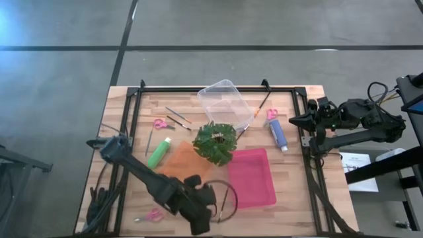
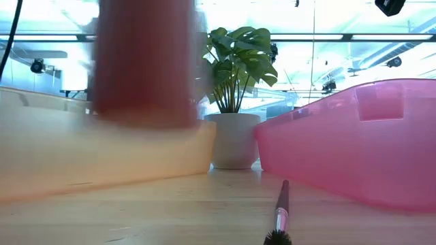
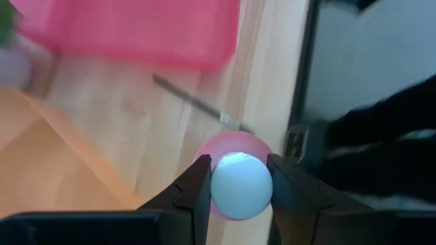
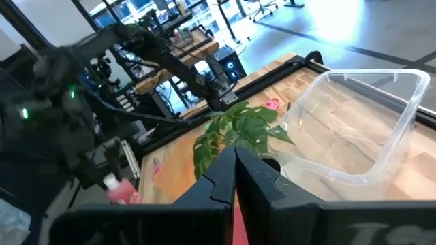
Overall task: Pick & Place Paint Supplies
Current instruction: Put the pink acrylic craft paint bottle into the transparent bin
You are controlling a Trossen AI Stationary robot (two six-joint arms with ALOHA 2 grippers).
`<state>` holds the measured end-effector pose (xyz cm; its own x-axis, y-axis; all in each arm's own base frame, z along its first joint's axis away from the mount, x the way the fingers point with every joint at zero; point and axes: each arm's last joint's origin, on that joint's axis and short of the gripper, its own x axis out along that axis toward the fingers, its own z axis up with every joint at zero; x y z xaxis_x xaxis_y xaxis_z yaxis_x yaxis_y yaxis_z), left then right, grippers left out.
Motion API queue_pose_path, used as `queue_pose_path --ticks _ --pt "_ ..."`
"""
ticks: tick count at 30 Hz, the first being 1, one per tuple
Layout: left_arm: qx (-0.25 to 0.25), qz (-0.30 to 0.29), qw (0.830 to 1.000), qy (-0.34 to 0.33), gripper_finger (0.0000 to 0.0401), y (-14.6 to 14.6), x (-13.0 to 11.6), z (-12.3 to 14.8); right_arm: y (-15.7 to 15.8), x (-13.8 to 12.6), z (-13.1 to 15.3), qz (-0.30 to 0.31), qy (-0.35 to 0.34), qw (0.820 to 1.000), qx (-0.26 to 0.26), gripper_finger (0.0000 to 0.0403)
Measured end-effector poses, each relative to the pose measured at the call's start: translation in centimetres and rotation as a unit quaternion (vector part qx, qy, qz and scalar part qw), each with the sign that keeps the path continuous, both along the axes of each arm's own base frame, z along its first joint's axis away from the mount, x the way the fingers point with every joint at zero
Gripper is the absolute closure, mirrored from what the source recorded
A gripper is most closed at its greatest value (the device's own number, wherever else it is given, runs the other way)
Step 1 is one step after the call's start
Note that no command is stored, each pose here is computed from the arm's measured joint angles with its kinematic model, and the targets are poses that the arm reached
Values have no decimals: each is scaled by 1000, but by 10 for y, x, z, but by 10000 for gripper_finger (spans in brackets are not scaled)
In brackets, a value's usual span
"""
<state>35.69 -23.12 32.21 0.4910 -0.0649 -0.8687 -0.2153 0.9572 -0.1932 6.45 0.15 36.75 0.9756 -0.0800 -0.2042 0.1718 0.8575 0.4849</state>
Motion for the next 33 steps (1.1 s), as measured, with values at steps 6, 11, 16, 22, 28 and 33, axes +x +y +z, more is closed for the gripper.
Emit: queue_pose_path --ticks 6,11,16,22,28,33 --pt "-41 36 994 -91 279 49 0 53 0 0 0 1 0 1000 -3 394" --pt "-39 60 979 -191 279 108 3 97 0 0 0 1 -2 1000 -7 394" --pt "21 86 966 -242 279 179 4 121 0 0 1 1 -4 1000 -7 394" --pt "60 112 964 -234 279 270 1 124 -1 0 1 -13 -6 1000 -9 394" --pt "74 111 970 -203 279 346 -1 107 -4 -1 1 -70 -8 998 -7 394" --pt "82 88 975 -186 279 383 5 91 -6 -1 1 -112 -11 994 3 394"
